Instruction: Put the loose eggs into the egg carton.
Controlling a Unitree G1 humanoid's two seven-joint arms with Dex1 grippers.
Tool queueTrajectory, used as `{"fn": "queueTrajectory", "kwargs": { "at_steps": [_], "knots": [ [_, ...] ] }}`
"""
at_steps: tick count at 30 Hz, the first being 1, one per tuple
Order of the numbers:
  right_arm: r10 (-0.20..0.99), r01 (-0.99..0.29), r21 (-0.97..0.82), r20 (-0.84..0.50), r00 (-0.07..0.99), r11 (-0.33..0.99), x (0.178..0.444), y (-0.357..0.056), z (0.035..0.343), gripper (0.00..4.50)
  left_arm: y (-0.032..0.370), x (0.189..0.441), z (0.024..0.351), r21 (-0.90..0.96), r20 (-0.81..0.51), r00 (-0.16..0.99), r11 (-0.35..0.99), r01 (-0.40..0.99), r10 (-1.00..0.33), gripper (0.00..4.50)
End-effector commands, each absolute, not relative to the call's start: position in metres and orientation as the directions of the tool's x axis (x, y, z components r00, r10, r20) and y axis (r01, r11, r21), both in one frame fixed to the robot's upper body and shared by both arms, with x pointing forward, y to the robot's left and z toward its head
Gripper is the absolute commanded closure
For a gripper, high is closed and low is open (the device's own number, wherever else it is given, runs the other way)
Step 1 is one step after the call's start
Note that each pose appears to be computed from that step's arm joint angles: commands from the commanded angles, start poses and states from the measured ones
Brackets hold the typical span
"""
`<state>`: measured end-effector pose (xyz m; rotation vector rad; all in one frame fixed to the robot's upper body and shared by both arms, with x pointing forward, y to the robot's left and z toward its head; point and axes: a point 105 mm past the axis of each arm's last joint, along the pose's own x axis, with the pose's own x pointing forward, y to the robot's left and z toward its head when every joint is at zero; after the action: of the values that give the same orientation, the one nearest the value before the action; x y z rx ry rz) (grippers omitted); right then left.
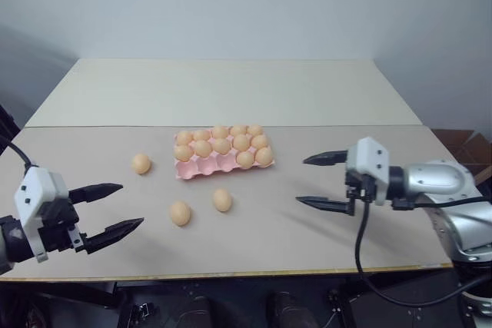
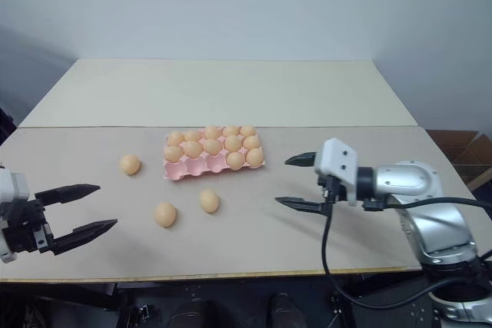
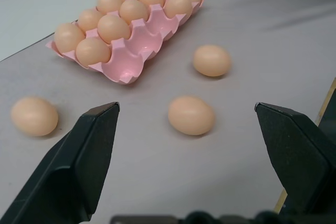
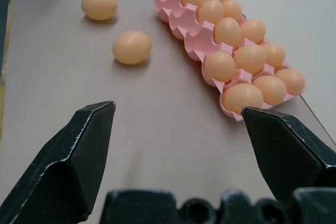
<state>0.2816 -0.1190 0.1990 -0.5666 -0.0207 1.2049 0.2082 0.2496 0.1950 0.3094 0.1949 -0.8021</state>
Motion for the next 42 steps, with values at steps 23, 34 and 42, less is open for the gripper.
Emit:
{"fn": "queueTrajectory", "kwargs": {
  "at_steps": [23, 34, 42],
  "knots": [
    [0.844, -0.878, -0.439, -0.383, 0.377, 0.193, 0.316, 0.021, 0.126, 0.06, 0.236, 0.210, 0.204, 0.203, -0.267, 0.654, 0.622, 0.756, -0.708, 0.00],
    [0.863, -0.879, -0.428, -0.342, 0.371, 0.209, 0.316, 0.022, 0.139, 2.34, 0.236, 0.211, 0.205, 0.212, -0.261, 0.663, 0.628, 0.749, -0.702, 0.00],
    [0.865, -0.802, -0.480, -0.155, 0.477, 0.356, 0.349, 0.022, 0.203, 2.34, 0.237, 0.213, 0.204, 0.216, -0.259, 0.668, 0.632, 0.744, -0.698, 0.00]
  ]
}}
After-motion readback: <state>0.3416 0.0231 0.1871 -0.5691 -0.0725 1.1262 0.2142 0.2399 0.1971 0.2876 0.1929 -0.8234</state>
